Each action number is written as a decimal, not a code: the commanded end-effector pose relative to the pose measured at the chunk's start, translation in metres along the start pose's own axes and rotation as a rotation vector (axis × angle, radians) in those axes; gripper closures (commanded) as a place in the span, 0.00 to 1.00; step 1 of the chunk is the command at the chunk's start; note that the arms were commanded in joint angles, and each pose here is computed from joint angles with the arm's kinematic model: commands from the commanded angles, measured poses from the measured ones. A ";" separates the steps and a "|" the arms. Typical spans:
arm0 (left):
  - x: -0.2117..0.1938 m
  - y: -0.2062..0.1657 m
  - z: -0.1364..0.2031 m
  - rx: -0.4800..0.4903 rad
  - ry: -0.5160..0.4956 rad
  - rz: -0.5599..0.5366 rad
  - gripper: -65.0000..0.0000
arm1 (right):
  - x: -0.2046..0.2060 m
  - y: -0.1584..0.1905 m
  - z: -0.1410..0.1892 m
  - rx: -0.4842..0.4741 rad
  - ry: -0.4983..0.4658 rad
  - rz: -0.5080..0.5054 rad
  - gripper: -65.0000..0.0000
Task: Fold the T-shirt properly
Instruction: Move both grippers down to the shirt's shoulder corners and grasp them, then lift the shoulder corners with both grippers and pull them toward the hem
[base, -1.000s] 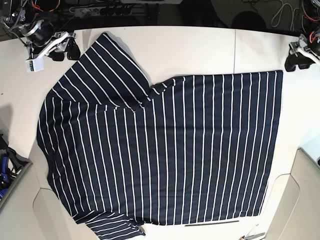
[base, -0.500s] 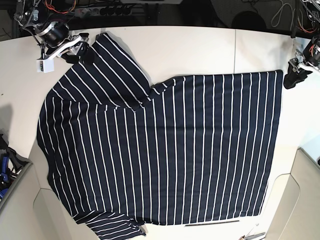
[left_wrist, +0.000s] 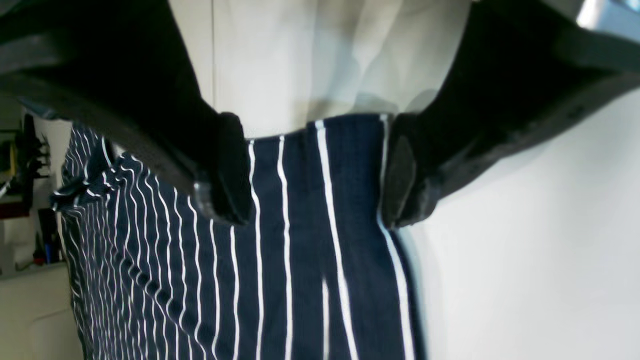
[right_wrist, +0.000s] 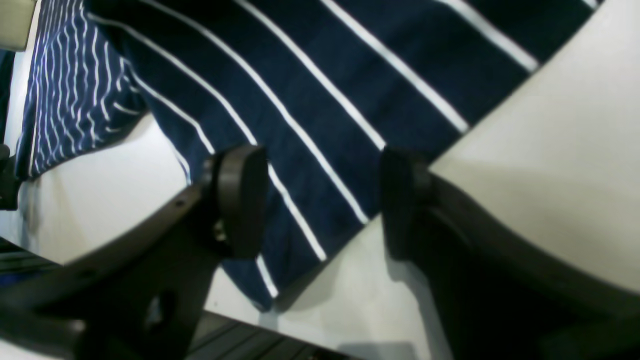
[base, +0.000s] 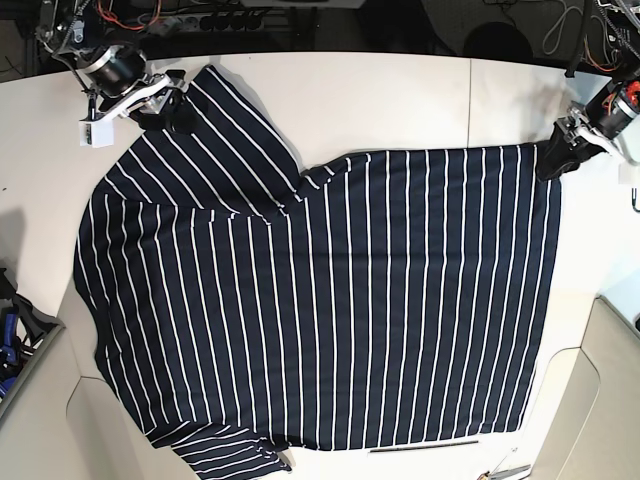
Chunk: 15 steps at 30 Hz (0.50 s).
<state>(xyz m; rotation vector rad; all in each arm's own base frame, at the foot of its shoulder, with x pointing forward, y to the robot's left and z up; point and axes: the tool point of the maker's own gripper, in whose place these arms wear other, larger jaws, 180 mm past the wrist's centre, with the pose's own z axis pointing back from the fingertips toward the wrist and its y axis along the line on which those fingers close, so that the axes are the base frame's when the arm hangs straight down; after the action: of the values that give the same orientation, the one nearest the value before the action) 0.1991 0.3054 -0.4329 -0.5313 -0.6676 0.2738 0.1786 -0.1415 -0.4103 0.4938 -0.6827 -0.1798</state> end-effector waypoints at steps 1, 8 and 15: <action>-0.058 0.017 0.004 0.096 0.253 -0.009 0.31 | 0.008 0.003 0.002 0.014 -0.028 0.012 0.46; -0.061 0.016 0.003 0.093 0.266 -0.011 0.31 | 0.004 -0.006 0.004 -0.025 -0.002 0.039 0.46; -0.063 0.016 0.004 0.093 0.276 -0.011 0.31 | 0.011 -0.020 0.014 -0.054 -0.022 -0.004 0.46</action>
<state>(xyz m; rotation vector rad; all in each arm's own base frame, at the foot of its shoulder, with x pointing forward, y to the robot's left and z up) 0.1997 0.2985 -0.4336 -0.5489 -0.6610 0.2582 0.1730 -0.1654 -0.4126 0.4393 -0.6635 -0.2104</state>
